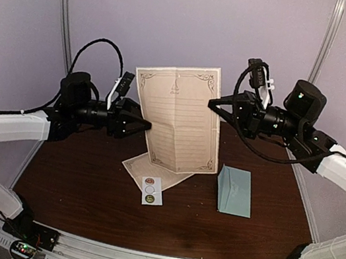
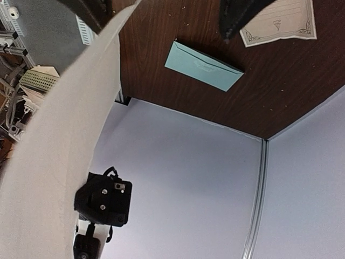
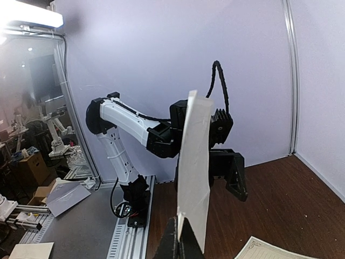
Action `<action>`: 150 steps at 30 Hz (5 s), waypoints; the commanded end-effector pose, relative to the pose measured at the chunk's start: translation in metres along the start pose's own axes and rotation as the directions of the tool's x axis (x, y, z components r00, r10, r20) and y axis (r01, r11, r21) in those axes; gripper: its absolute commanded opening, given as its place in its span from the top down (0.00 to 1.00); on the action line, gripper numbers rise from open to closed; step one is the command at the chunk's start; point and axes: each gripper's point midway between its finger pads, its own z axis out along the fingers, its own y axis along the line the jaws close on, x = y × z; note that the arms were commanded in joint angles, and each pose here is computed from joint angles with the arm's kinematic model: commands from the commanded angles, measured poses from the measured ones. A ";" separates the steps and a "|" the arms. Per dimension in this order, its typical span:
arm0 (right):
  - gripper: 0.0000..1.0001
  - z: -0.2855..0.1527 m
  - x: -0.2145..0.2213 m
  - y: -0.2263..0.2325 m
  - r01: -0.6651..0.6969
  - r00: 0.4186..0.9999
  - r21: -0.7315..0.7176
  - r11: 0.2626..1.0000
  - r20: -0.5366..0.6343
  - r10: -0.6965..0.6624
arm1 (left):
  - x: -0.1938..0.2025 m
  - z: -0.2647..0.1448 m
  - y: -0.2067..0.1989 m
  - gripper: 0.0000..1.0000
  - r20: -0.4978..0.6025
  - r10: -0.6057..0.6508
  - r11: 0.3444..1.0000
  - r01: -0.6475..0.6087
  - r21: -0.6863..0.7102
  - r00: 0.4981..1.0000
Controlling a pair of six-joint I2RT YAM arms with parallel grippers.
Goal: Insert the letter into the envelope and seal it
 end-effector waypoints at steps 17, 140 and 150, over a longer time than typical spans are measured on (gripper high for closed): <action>1.00 -0.007 0.012 -0.037 -0.022 1.000 0.203 0.979 0.011 0.020 | -0.016 0.003 -0.013 1.00 0.014 0.035 0.997 -0.036 0.070 0.999; 1.00 0.021 0.124 -0.038 -0.011 0.884 0.116 0.993 -0.463 0.064 | 0.052 0.063 -0.044 0.83 -0.326 0.083 0.949 0.025 0.313 0.942; 1.00 0.019 0.122 -0.044 0.017 0.882 0.153 0.988 -0.468 0.057 | 0.052 0.065 -0.041 1.00 -0.335 0.076 0.953 0.030 0.302 0.939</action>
